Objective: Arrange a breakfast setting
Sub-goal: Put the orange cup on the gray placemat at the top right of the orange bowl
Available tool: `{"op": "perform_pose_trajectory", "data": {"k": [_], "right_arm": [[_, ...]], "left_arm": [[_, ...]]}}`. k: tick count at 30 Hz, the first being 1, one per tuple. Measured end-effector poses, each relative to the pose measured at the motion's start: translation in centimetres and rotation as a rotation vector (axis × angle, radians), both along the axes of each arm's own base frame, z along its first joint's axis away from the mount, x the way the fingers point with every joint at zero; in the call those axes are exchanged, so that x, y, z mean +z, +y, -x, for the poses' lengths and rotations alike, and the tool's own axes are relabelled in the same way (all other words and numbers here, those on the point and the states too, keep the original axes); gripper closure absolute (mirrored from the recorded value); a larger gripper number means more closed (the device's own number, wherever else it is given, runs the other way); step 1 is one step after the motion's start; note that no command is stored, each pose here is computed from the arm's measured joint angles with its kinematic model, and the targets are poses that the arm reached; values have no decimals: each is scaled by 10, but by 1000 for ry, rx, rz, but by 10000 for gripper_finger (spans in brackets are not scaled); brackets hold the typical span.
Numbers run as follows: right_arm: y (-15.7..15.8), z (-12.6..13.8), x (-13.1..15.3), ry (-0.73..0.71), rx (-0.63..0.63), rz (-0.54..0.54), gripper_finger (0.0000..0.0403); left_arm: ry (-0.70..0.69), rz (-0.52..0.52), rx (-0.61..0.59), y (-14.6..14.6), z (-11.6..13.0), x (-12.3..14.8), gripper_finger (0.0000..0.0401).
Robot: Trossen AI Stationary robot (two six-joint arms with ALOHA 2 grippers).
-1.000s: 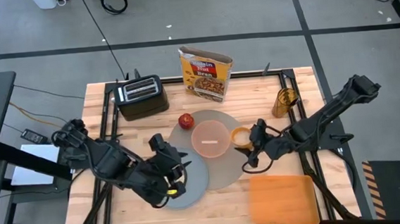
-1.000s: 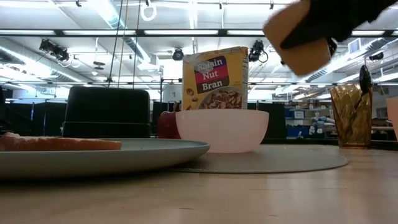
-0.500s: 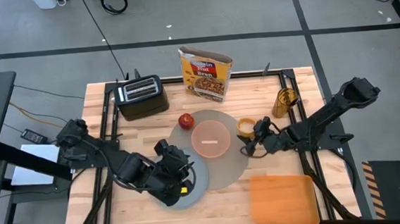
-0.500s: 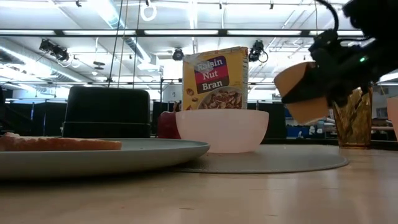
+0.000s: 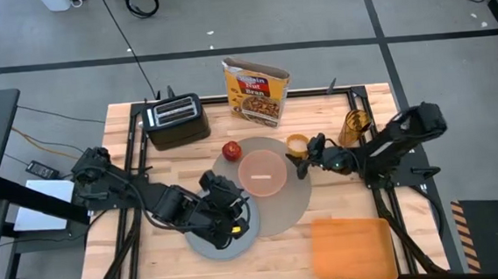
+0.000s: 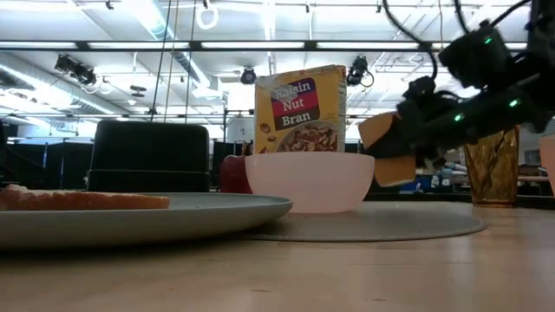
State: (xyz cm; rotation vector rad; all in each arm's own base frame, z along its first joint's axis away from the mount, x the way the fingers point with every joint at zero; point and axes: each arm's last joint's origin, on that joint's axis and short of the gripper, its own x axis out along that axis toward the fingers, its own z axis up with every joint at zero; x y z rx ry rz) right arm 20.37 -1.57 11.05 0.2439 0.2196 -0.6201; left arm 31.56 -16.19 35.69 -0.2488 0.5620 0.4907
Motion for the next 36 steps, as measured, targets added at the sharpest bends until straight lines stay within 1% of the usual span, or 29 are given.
{"op": "perform_pose_trajectory", "data": {"k": [3, 6, 11, 13, 15, 19, 23, 27, 29, 33, 36], "right_arm": [[-9, -5, -2, -34, -2, 21, 89], [-18, -8, -11, -12, -17, 20, 89], [-33, -17, -19, -47, -27, 36, 89], [-38, -18, -25, -39, -16, 42, 89], [-44, -21, -28, -52, 21, 49, 89], [-53, -18, -38, -47, 58, 58, 90], [-59, -21, -41, -43, 122, 74, 90], [-61, -29, -41, -33, 192, 114, 90], [-64, -31, -40, -28, 195, 132, 90], [-67, -31, -40, -31, 182, 134, 89], [-67, -31, -40, -27, 179, 135, 76]], "left_arm": [[-15, 3, -13, -3, -1, 1, 278], [-16, -1, -18, -3, -1, 2, 278], [-30, 6, -17, -3, -2, 2, 278], [-33, 9, -18, -4, -2, 3, 278], [-39, 12, -20, -5, -2, 3, 278], [-46, 17, -25, -7, -1, 4, 278], [-47, 12, -33, -8, -1, 4, 278], [-40, 0, -38, -7, -2, 4, 278], [-39, -1, -33, -5, -2, 4, 278], [-37, -9, -37, -5, -2, 4, 278], [-34, -15, -42, -5, -2, 4, 278]]}}
